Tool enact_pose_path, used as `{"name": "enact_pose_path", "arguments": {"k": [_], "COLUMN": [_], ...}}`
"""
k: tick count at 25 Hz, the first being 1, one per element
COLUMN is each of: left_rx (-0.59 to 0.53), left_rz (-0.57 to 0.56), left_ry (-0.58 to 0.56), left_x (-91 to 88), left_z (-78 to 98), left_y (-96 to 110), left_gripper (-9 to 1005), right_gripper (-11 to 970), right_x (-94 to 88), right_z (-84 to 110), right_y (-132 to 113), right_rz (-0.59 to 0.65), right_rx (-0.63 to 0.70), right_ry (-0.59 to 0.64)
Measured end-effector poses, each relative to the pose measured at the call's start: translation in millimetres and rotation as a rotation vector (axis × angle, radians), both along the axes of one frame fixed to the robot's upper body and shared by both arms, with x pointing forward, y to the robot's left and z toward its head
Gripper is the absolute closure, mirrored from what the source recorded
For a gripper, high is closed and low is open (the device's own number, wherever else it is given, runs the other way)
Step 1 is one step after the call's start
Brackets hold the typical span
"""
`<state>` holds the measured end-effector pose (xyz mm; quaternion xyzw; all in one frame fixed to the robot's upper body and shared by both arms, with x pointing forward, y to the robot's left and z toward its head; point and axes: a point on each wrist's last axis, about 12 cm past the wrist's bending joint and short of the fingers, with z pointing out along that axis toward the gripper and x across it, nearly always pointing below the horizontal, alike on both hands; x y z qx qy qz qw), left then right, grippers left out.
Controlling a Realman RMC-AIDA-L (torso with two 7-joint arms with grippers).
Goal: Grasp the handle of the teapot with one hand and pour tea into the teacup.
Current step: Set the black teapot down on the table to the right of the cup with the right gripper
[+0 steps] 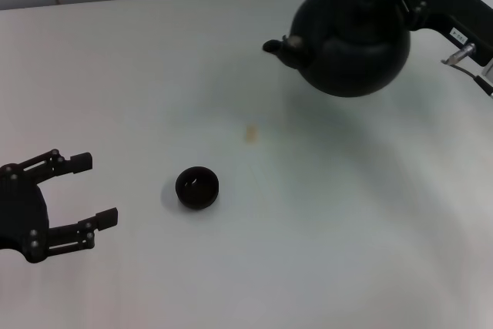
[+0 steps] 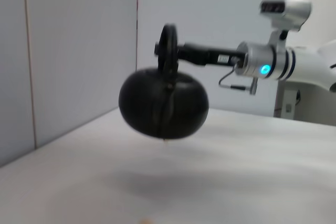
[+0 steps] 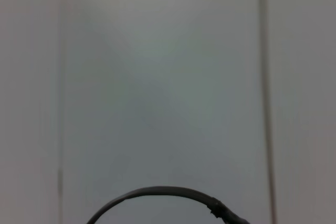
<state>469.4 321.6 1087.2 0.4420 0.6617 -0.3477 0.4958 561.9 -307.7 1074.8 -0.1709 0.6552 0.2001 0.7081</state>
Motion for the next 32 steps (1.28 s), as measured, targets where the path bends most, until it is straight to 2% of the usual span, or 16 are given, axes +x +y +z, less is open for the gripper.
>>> {"name": "enact_pose_path", "arguments": {"k": [3, 8, 18, 23, 32], "left_rx": [-0.005, -0.007, -0.020, -0.021, -0.029], "left_rz": [0.000, -0.006, -0.012, -0.013, -0.012], "left_ry": [-0.006, -0.008, -0.005, -0.006, -0.001], "left_x": [-0.2, 1.2, 2.0, 2.1, 3.6], "left_z": [0.6, 1.1, 0.5, 0.6, -0.7], "left_y": [0.0, -1.7, -4.3, -4.5, -6.8], "left_gripper": [149, 149, 149, 149, 149], "right_gripper": [857, 852, 843, 838, 830], "right_x": [-0.7, -5.2, -7.6, -5.1, -0.5], "right_z": [-6.0, -13.3, -23.5, -29.2, -27.7], "right_y": [-8.2, -15.2, -16.5, -13.7, -8.3], "right_rz": [-0.034, -0.065, -0.099, -0.089, -0.070], "right_rx": [0.057, 0.087, 0.063, 0.003, -0.048], "right_ry": [0.087, 0.150, 0.201, 0.243, 0.222]}}
